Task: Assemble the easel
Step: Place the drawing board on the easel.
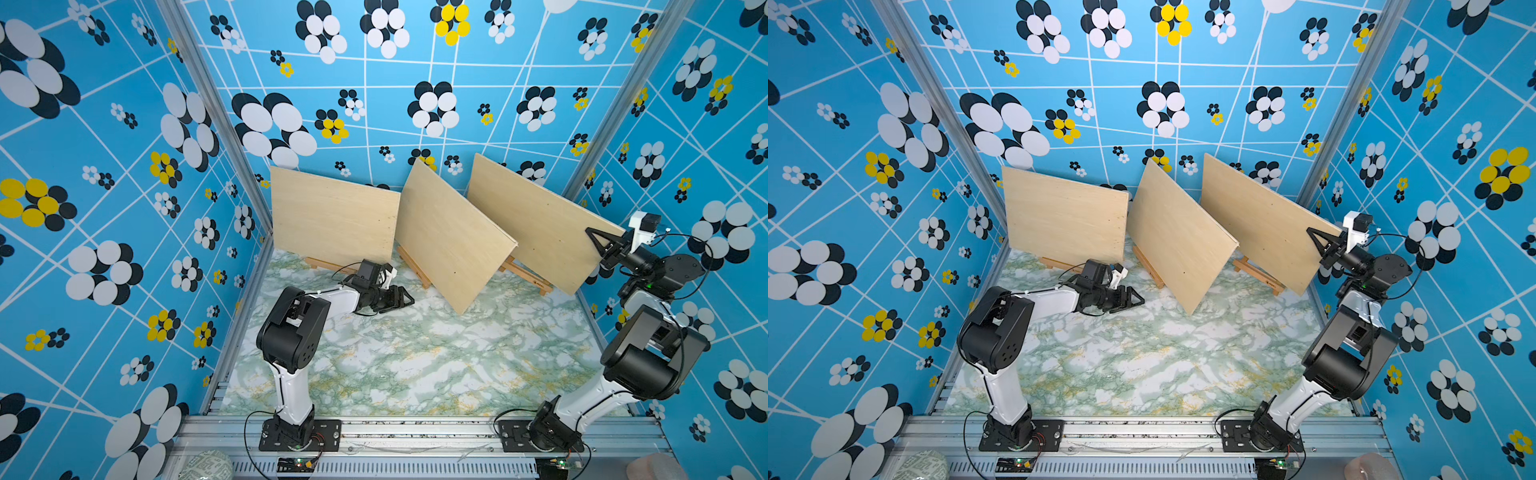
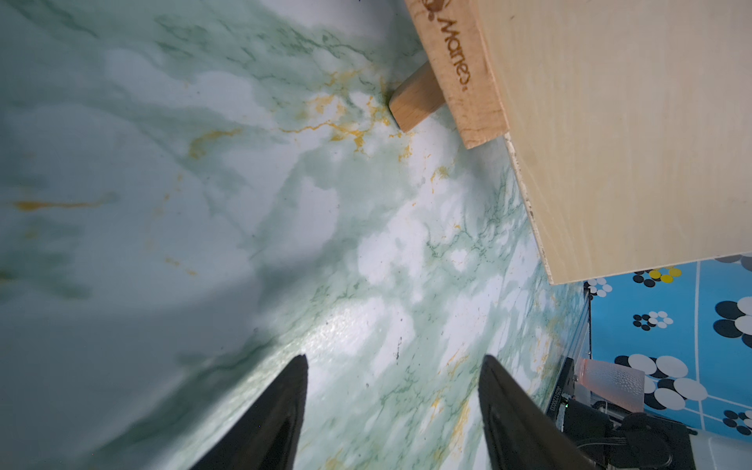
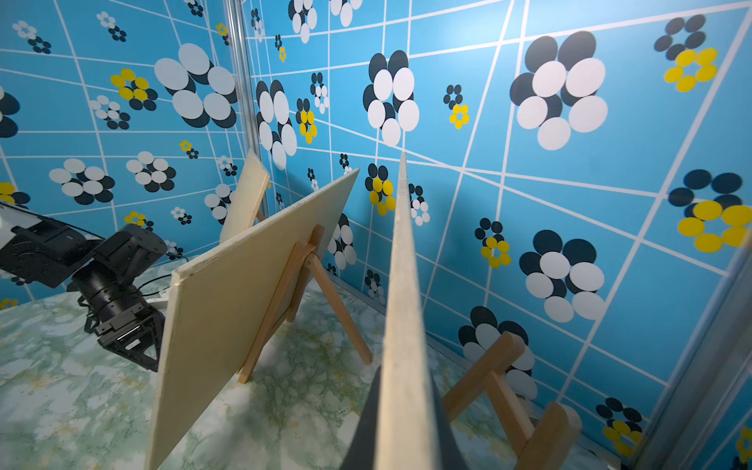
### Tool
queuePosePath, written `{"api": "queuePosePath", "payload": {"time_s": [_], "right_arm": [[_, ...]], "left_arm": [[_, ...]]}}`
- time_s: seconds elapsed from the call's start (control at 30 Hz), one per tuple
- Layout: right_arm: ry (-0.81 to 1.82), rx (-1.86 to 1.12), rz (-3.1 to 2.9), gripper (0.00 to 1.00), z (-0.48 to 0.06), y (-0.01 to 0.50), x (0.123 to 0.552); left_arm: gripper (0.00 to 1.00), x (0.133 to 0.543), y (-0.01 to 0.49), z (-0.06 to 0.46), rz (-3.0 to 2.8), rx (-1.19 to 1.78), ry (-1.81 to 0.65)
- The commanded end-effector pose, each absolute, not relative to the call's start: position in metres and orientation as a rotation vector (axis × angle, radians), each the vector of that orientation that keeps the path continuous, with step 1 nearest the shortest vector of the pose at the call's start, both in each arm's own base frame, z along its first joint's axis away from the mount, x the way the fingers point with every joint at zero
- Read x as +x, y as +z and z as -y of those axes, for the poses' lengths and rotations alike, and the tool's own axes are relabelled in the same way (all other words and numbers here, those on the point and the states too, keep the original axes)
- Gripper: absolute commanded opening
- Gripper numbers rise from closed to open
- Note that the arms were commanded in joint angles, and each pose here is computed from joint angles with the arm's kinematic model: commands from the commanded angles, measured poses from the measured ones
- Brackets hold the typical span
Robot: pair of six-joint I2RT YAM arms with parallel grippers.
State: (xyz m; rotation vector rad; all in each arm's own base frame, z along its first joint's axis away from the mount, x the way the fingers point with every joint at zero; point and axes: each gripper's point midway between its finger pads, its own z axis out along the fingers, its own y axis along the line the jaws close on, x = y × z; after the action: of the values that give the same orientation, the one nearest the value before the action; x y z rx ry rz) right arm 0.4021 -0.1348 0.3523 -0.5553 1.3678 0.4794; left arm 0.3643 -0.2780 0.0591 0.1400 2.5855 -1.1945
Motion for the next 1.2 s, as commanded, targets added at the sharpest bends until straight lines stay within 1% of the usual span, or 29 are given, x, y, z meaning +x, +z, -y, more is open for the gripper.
{"api": "queuePosePath", "payload": {"time_s": [0.0,0.3,0.73,1.03,1.1,1.17], "right_arm": [[0.214,-0.524,-1.183,0.0,0.149,0.413,0.39],[0.188,-0.454,-1.191,0.0,0.167,0.412,0.383],[0.238,-0.435,-1.211,0.0,0.164,0.41,0.381],[0.249,-0.416,-1.211,0.0,0.164,0.41,0.381],[0.23,-0.386,-1.204,0.0,0.165,0.405,0.38],[0.246,-0.379,-1.228,0.0,0.161,0.386,0.383]], "left_arm": [[0.69,0.364,0.053,0.28,-2.592,0.136,-1.234],[0.69,0.365,0.049,0.284,-2.583,0.115,-1.288],[0.68,0.373,0.042,0.29,-2.558,0.06,-1.363],[0.68,0.376,0.045,0.28,-2.534,0.004,-1.399],[0.68,0.376,0.046,0.28,-2.53,0.008,-1.401],[0.68,0.375,0.044,0.28,-2.532,0.005,-1.397]]}}
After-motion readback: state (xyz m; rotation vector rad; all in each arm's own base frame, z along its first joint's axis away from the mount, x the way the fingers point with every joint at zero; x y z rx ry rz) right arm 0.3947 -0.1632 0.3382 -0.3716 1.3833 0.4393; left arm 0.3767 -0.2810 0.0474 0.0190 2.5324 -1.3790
